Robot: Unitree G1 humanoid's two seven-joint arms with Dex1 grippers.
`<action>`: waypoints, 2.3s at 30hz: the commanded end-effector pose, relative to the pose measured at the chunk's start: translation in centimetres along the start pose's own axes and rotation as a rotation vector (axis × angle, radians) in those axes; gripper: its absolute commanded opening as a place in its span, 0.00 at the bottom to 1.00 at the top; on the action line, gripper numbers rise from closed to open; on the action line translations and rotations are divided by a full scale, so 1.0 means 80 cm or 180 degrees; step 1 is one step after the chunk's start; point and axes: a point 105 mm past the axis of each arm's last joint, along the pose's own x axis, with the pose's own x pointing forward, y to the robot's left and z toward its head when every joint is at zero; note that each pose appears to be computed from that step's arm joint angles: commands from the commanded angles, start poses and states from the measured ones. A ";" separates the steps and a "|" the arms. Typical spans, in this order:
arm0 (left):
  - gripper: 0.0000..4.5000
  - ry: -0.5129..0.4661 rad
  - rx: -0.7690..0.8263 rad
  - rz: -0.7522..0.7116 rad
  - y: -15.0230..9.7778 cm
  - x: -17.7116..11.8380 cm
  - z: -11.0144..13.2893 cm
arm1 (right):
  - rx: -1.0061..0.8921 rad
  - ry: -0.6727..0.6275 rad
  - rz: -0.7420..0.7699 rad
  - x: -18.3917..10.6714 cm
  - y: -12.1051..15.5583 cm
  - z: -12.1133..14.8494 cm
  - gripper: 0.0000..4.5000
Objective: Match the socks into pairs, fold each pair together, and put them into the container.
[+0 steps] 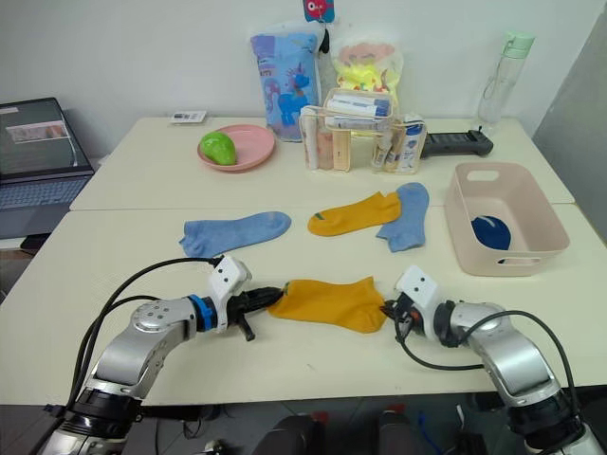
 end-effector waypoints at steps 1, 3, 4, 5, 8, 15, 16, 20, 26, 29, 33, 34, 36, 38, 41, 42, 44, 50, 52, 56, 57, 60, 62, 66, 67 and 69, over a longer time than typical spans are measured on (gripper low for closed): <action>0.00 -0.0045 -0.0185 0.0044 -0.003 -0.010 0.002 | -0.0070 0.0018 0.0067 -0.012 -0.002 0.008 0.00; 0.00 -0.0087 -0.0377 0.0014 -0.013 -0.019 0.003 | -0.0018 0.0042 0.0199 -0.021 -0.001 0.011 0.00; 0.00 -0.0092 -0.0429 0.0022 -0.018 -0.023 0.003 | 0.0021 0.0030 0.0248 -0.026 0.000 0.014 0.00; 0.00 -0.0088 -0.0477 -0.0010 -0.028 -0.027 0.002 | 0.0059 0.0039 0.0302 -0.030 0.002 0.015 0.00; 0.00 -0.0054 -0.0578 -0.0058 -0.047 -0.034 0.000 | 0.0128 0.0094 0.0428 -0.037 0.006 0.015 0.00; 0.00 0.0012 -0.0624 0.0078 -0.059 -0.036 -0.012 | 0.0160 0.0266 0.0568 -0.042 0.007 0.002 0.00; 0.00 -0.0021 -0.0623 0.0148 -0.053 -0.033 -0.009 | 0.0182 0.0245 0.0539 -0.039 0.004 0.001 0.00; 0.00 -0.0061 -0.0631 0.0217 -0.051 -0.026 -0.006 | 0.0186 0.0246 0.0545 -0.033 0.002 -0.001 0.00; 0.00 -0.0052 -0.0667 0.0153 -0.058 -0.026 -0.009 | 0.0135 0.0239 0.0459 -0.034 -0.004 0.000 0.11; 0.21 -0.0050 -0.0645 0.0108 -0.059 -0.029 -0.007 | 0.0060 0.0251 0.0400 -0.039 -0.010 0.000 0.30; 0.49 0.0024 -0.0488 0.0225 -0.044 -0.041 -0.007 | -0.0118 0.0165 0.0307 -0.053 -0.025 0.012 0.55; 0.58 0.0026 -0.0472 0.0242 -0.041 -0.044 -0.006 | -0.0133 0.0134 0.0299 -0.056 -0.026 0.015 0.55; 0.71 -0.0066 -0.0383 0.0296 -0.029 -0.052 0.005 | -0.0230 -0.0115 0.0313 -0.060 -0.028 0.035 0.55; 0.71 -0.0242 -0.0232 0.0176 -0.027 -0.056 0.023 | -0.0394 -0.0426 0.0341 -0.059 -0.026 0.057 0.55; 0.72 -0.0446 -0.0023 -0.0102 -0.037 -0.051 0.037 | -0.0608 -0.0651 0.0399 -0.042 -0.016 0.070 0.47; 0.68 -0.0523 0.0032 -0.0163 -0.039 -0.045 0.045 | -0.0698 -0.0676 0.0429 -0.033 -0.010 0.072 0.42; 0.59 -0.0598 0.0109 -0.0249 -0.041 -0.036 0.053 | -0.0811 -0.0703 0.0449 -0.020 -0.002 0.073 0.26; 0.15 -0.0380 0.0592 -0.0470 -0.055 0.018 0.037 | -0.0973 -0.0589 0.0615 0.029 0.034 0.042 0.00; 0.01 -0.0290 0.0529 -0.0385 -0.055 0.024 0.021 | -0.1003 -0.0474 0.0571 0.032 0.034 0.027 0.00; 0.01 -0.0094 0.0575 -0.0272 -0.050 0.022 -0.007 | -0.1169 -0.0242 0.0488 0.022 0.025 0.002 0.00; 0.01 -0.0085 0.0553 -0.0241 -0.046 0.020 -0.009 | -0.1169 -0.0229 0.0468 0.018 0.021 0.000 0.00; 0.01 -0.0084 0.0525 -0.0209 -0.038 0.008 -0.012 | -0.1132 -0.0177 0.0345 0.002 0.006 -0.006 0.00; 0.01 -0.0096 0.0551 -0.0198 -0.033 0.001 -0.011 | -0.1121 -0.0169 0.0296 -0.007 -0.001 -0.007 0.00; 0.01 -0.0345 0.0577 -0.0362 -0.041 -0.013 0.013 | -0.1033 -0.0601 0.0436 -0.020 0.010 0.026 0.00; 0.01 -0.0385 0.0586 -0.0418 -0.047 -0.014 0.017 | -0.1004 -0.0692 0.0509 -0.021 0.016 0.033 0.00; 0.01 -0.0441 0.0578 -0.0510 -0.057 -0.016 0.022 | -0.0994 -0.0747 0.0645 -0.019 0.028 0.038 0.00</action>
